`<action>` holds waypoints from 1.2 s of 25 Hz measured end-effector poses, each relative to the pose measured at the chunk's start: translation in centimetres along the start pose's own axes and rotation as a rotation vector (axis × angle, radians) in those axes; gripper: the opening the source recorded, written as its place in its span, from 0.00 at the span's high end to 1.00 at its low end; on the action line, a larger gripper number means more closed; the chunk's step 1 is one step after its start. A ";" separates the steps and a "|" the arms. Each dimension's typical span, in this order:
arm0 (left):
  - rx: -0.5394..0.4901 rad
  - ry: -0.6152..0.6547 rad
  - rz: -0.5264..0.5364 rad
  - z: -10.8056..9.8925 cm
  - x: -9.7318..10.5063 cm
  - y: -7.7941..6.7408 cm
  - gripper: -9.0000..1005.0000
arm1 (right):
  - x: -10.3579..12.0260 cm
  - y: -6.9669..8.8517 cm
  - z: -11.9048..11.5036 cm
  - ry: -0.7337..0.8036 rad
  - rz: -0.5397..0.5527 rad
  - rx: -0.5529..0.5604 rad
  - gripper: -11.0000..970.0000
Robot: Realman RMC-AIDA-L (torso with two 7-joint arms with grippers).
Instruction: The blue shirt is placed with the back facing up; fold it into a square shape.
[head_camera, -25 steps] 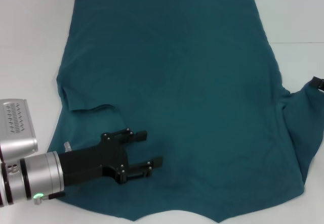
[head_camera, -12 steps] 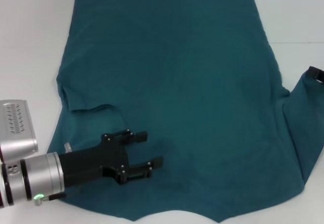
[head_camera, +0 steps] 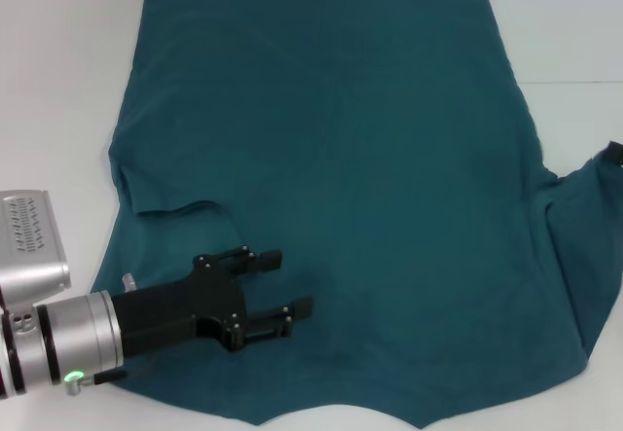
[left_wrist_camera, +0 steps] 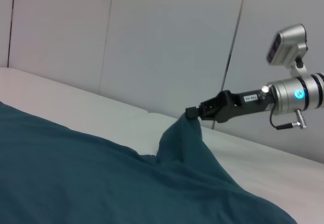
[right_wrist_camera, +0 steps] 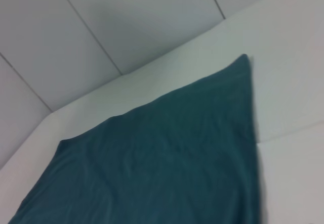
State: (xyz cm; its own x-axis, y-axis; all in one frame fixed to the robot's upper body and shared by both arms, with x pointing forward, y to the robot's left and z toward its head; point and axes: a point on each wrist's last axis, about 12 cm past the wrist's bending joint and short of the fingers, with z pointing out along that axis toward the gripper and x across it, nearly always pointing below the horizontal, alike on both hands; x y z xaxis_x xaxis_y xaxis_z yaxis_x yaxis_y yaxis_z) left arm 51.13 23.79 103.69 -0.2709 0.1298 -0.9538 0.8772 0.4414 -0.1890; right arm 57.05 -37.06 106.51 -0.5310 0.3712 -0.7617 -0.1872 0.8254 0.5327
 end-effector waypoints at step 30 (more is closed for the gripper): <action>0.005 0.007 -0.016 0.1 0.0 0.0 0.23 | 0.5 -2.6 -2.0 -0.031 0.037 0.131 0.95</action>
State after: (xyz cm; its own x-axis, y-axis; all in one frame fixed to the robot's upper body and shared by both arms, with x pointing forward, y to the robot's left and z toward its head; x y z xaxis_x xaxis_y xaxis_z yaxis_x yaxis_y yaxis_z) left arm 51.15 23.74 103.69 -0.2874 0.1287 -0.9491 0.8747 0.4390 -0.2053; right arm 55.56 -39.89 105.48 -0.5094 0.4137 -0.7545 -0.0575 0.8585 0.5096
